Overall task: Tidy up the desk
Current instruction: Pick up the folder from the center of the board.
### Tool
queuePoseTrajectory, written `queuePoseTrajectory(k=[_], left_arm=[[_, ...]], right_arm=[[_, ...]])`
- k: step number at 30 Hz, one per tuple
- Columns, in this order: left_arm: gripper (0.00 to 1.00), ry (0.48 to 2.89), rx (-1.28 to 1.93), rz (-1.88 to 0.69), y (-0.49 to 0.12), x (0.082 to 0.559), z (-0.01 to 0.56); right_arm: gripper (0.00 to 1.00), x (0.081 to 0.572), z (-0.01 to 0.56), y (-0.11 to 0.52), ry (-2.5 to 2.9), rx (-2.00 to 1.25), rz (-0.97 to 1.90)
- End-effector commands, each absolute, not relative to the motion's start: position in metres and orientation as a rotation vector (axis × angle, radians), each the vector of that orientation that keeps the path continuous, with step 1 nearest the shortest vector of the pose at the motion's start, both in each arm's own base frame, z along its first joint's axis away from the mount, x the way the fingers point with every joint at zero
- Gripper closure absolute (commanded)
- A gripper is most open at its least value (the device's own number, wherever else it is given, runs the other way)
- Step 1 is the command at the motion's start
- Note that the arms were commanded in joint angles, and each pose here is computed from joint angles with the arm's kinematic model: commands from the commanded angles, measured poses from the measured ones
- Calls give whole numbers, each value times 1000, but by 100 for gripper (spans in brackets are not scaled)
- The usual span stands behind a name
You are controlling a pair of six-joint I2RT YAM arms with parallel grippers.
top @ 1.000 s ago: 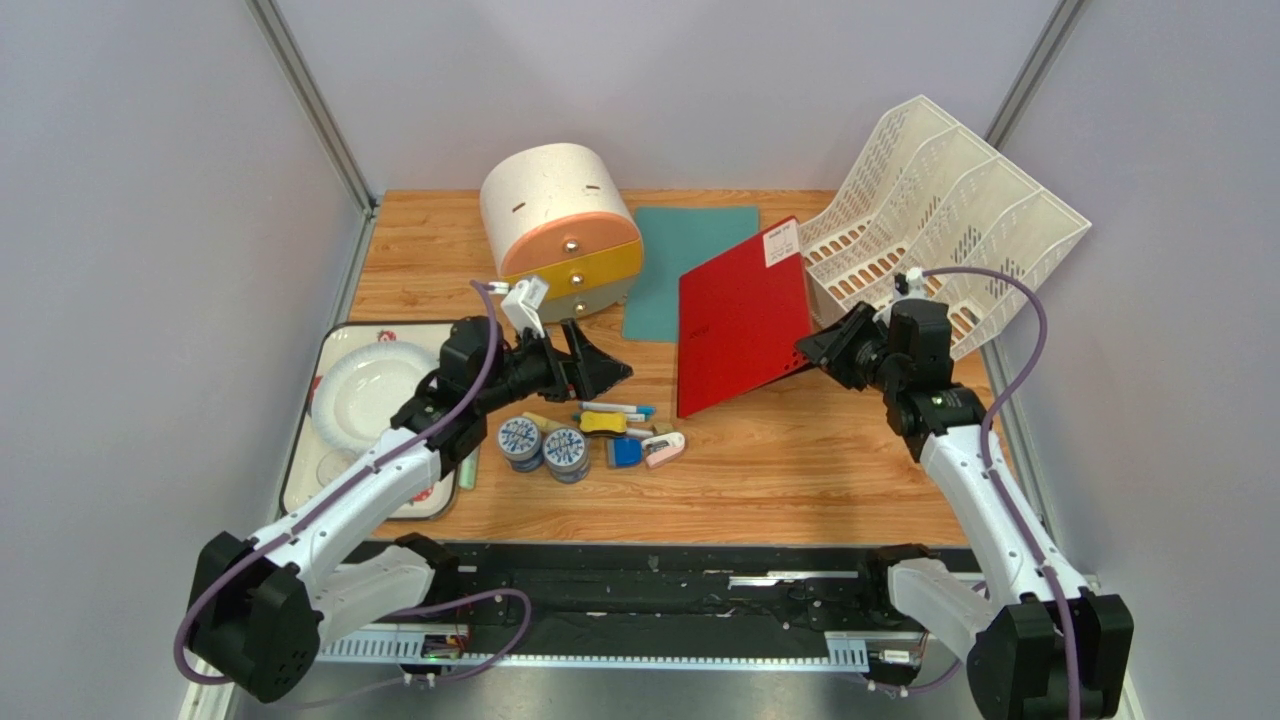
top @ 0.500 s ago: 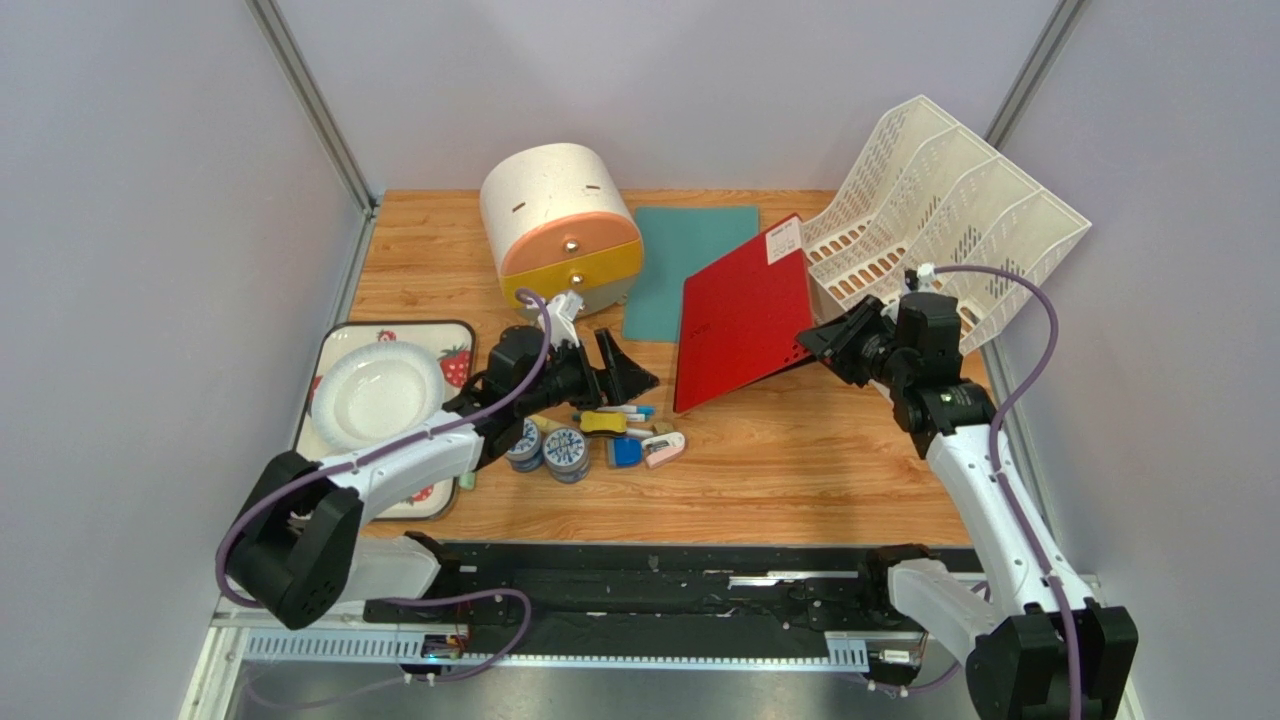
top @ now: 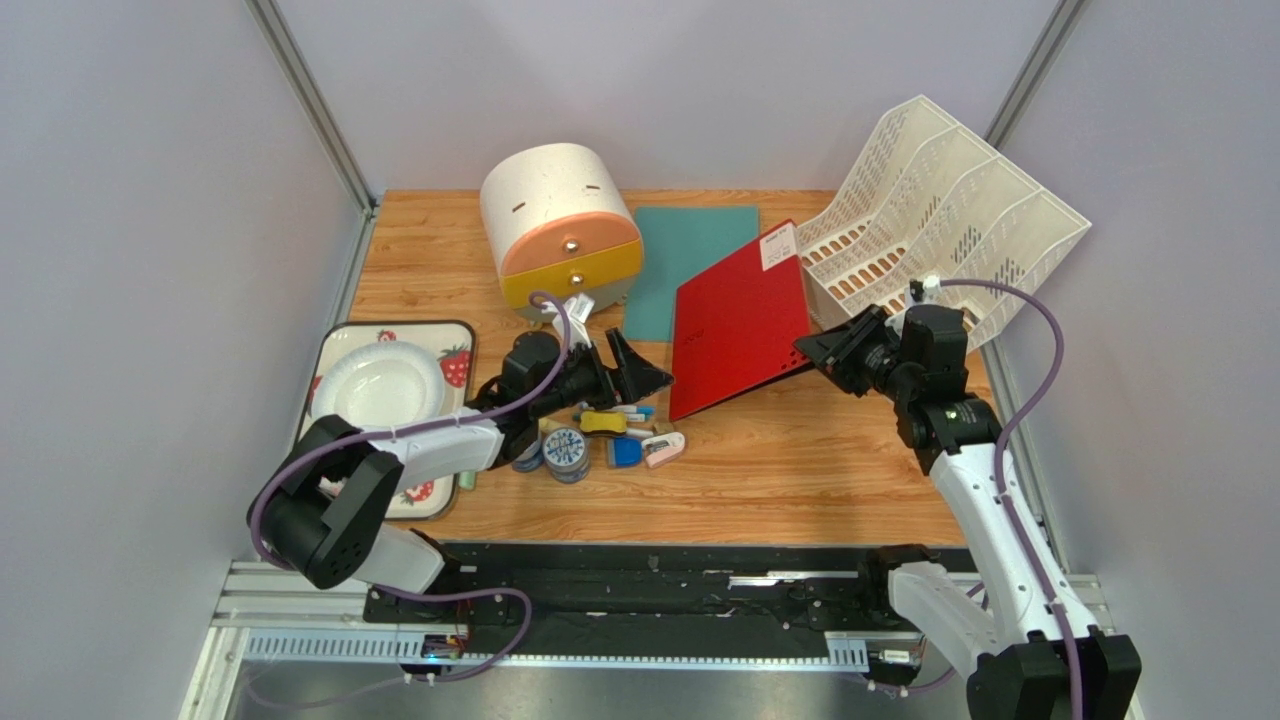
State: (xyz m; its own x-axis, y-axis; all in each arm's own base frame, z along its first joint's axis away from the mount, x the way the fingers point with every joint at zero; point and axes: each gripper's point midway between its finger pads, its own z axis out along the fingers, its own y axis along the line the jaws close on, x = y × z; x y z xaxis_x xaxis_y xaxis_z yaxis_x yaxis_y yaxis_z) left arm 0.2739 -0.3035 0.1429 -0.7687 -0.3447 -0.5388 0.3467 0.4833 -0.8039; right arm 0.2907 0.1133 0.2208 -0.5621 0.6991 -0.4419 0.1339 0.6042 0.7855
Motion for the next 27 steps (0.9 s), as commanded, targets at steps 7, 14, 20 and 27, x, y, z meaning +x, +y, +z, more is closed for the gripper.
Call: queuePoseTrajectory(k=[7,14,20,27], left_arm=[[1,1961,1,-1390,-311,274,162],[1,1962,-16,-1393,-310,273,159],[1,1902,3,-1436,-312,271,175],[1,1799,26,-1515,-314,265,198]], right_arm=[[100,292,282,125,1854,563,1078],[100,282,297,121,1799,562,1087],[100,271,311,118,1753,549,1089],[100,254,322,120,1710,535,1133]])
